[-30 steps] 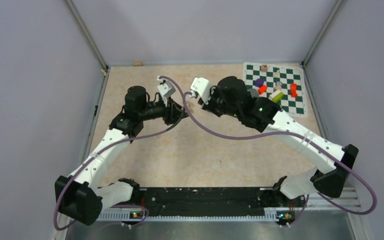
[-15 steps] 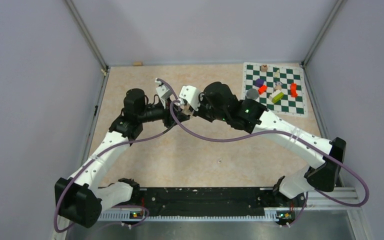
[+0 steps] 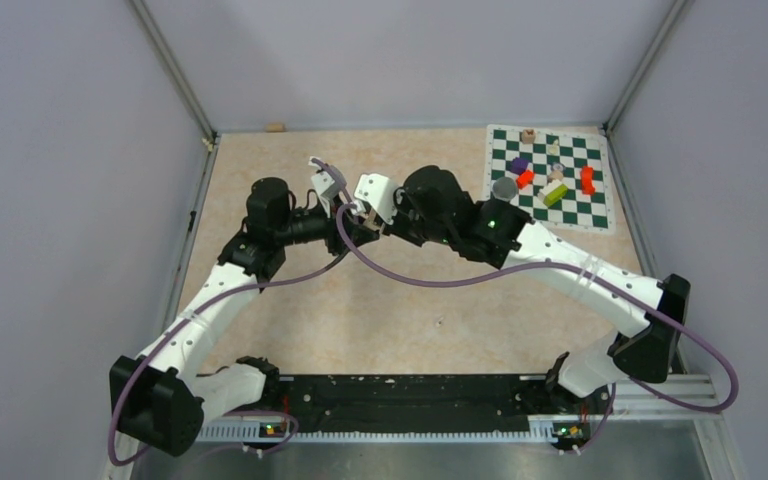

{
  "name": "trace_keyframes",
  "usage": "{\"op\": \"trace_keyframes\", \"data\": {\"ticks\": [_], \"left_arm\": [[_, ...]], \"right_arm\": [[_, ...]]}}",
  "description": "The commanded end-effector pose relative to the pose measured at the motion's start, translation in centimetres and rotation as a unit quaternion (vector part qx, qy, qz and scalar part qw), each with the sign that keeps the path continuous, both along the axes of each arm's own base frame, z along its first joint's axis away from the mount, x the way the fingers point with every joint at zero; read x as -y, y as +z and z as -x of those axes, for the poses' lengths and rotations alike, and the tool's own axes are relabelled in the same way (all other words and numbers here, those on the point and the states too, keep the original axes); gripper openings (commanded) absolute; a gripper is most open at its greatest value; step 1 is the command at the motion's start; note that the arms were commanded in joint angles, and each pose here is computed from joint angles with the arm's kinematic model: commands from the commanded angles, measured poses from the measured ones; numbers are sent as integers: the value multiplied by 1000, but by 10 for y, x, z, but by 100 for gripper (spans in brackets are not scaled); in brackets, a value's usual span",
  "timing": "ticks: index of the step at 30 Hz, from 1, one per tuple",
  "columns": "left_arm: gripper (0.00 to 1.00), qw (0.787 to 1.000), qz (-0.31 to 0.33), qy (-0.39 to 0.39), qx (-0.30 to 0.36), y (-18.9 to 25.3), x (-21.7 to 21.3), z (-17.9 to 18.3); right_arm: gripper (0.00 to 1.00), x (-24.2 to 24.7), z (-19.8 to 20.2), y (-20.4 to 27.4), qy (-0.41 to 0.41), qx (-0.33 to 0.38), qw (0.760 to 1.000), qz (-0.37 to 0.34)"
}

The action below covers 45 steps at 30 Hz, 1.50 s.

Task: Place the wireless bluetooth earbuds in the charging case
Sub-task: Insert the right earbud into the right side groove of the charging case.

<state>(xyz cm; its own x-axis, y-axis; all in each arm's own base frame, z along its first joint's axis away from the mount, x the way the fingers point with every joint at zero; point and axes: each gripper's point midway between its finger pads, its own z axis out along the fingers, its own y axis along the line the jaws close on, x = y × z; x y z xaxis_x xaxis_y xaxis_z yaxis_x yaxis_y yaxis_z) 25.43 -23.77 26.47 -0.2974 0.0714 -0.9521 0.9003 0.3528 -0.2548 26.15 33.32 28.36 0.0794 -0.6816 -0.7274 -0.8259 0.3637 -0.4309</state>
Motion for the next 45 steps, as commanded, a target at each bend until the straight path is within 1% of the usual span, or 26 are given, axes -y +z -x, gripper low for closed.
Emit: {"op": "trace_keyframes", "data": {"ticks": [1, 16, 23, 29, 36, 41, 45], "left_arm": [[0, 999, 20, -10, 40, 21, 1, 2], [0, 999, 23, -10, 42, 22, 1, 2], [0, 999, 24, -5, 43, 22, -1, 2], [0, 998, 50, 2, 41, 25, -4, -1], [0, 992, 99, -34, 69, 28, -3, 12], [0, 989, 112, -40, 88, 26, -6, 17], [0, 988, 116, -30, 92, 26, -9, 14]], "right_arm": [[11, -15, 6, 9, 23, 9, 1000, -7], [11, -26, 17, 5, 46, -2, 999, -4], [16, -27, 17, 7, 44, 0, 999, 1], [18, -24, 20, 23, 43, 6, 999, -14], [19, -24, 19, 30, 37, 7, 999, -20], [19, -22, 21, 43, 40, 11, 999, -29], [19, -20, 21, 44, 39, 16, 999, -22]]}}
